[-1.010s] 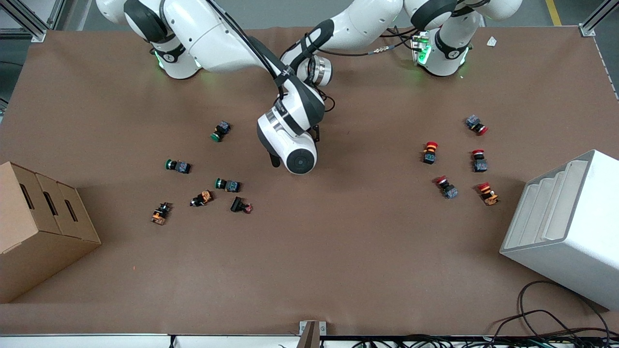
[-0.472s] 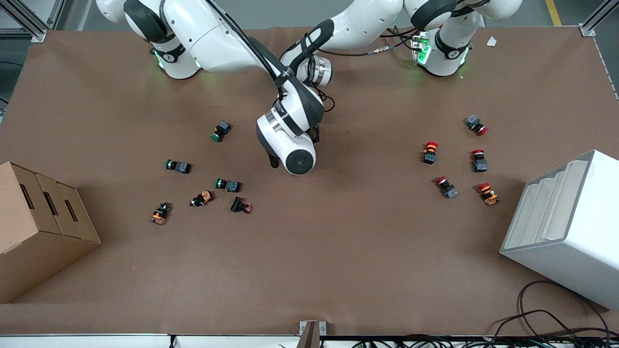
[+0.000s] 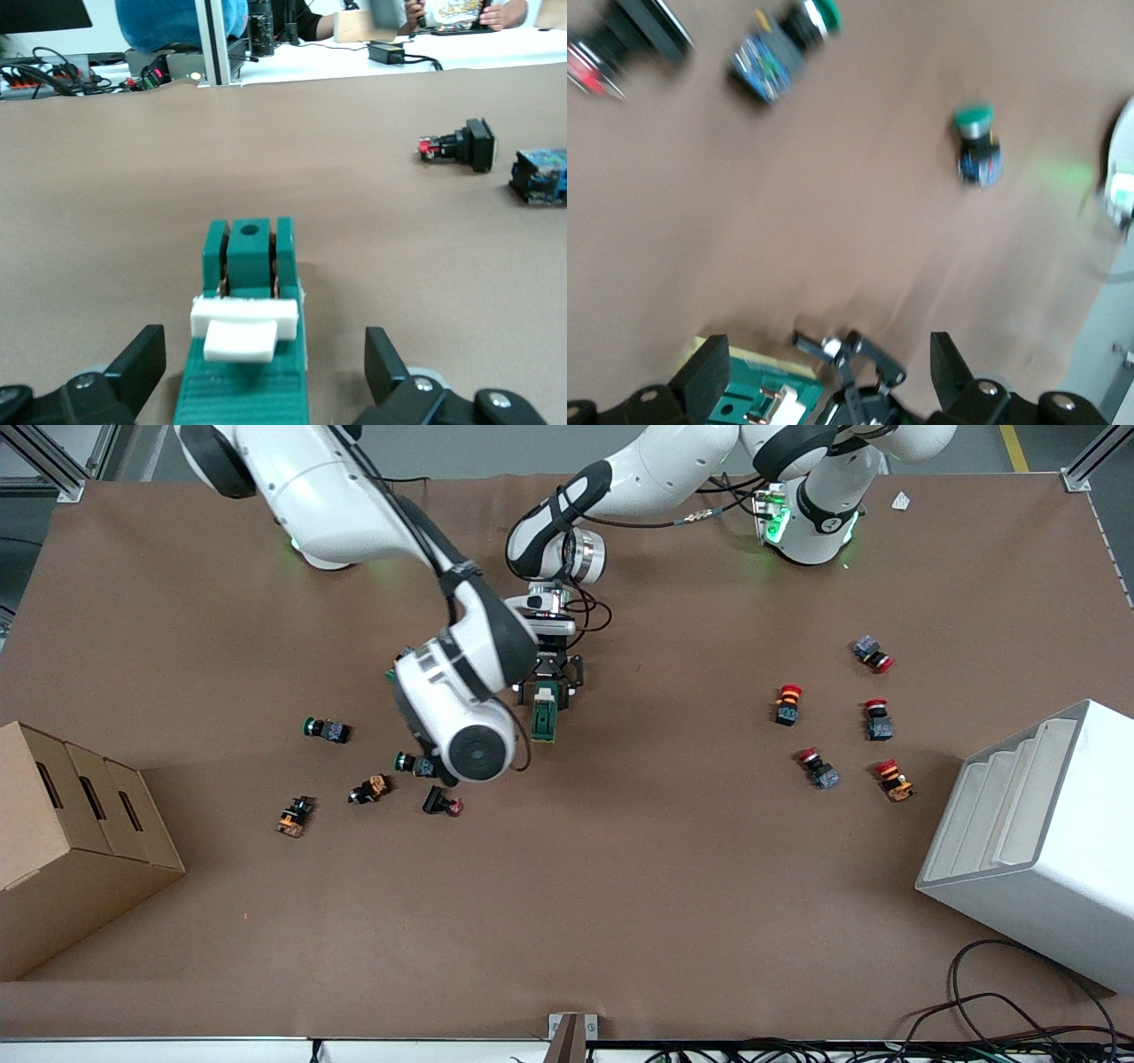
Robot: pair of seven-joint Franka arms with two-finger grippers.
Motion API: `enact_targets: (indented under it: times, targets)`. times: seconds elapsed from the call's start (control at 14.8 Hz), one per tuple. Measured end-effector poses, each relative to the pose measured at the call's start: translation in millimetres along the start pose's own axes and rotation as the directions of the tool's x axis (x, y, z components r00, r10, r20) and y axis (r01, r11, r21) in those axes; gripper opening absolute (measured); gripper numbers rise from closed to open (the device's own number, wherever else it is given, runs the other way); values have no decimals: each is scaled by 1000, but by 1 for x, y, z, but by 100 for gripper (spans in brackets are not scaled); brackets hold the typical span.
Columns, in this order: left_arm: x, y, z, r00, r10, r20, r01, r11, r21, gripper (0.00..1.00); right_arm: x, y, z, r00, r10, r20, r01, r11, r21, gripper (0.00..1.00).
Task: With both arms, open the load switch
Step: 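Lift both grippers up and away from the green switch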
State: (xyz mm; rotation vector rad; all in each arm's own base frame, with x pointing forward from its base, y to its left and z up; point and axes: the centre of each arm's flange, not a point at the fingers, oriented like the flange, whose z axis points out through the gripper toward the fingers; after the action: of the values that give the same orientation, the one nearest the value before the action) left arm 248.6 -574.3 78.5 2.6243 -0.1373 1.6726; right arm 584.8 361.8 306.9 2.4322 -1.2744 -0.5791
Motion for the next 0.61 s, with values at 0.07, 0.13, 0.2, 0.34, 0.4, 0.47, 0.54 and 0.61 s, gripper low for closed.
enact_targets:
  times: [0.07,0.13,0.2,0.34,0.4,0.47,0.54,0.61]
  targets:
    - [7,3,-1,1000,-11,13,11,1000,21,98,29,13,-20,998,-57,12,57,998,21,100]
    - [16,7,-5,999,-18,34,17,999,48,98,58,28,-39,993,-114,24,112,993,46,100]
    - [26,10,-10,998,-18,57,14,997,74,98,88,44,-56,985,-171,29,169,983,73,100]
    - [55,16,-20,995,-27,101,16,994,112,98,142,79,-84,951,-308,-2,306,946,110,100]
    - [70,20,-25,992,-43,120,29,992,122,98,164,96,-96,924,-381,-30,382,917,117,100]
    - [85,23,-29,989,-62,137,44,990,135,98,183,112,-106,886,-459,-59,463,878,122,100]
    - [100,27,-31,985,-77,155,54,987,149,98,201,127,-116,845,-527,-84,534,836,128,100]
    - [114,31,-33,979,-90,181,60,984,167,98,219,142,-124,807,-582,-106,591,795,136,100]
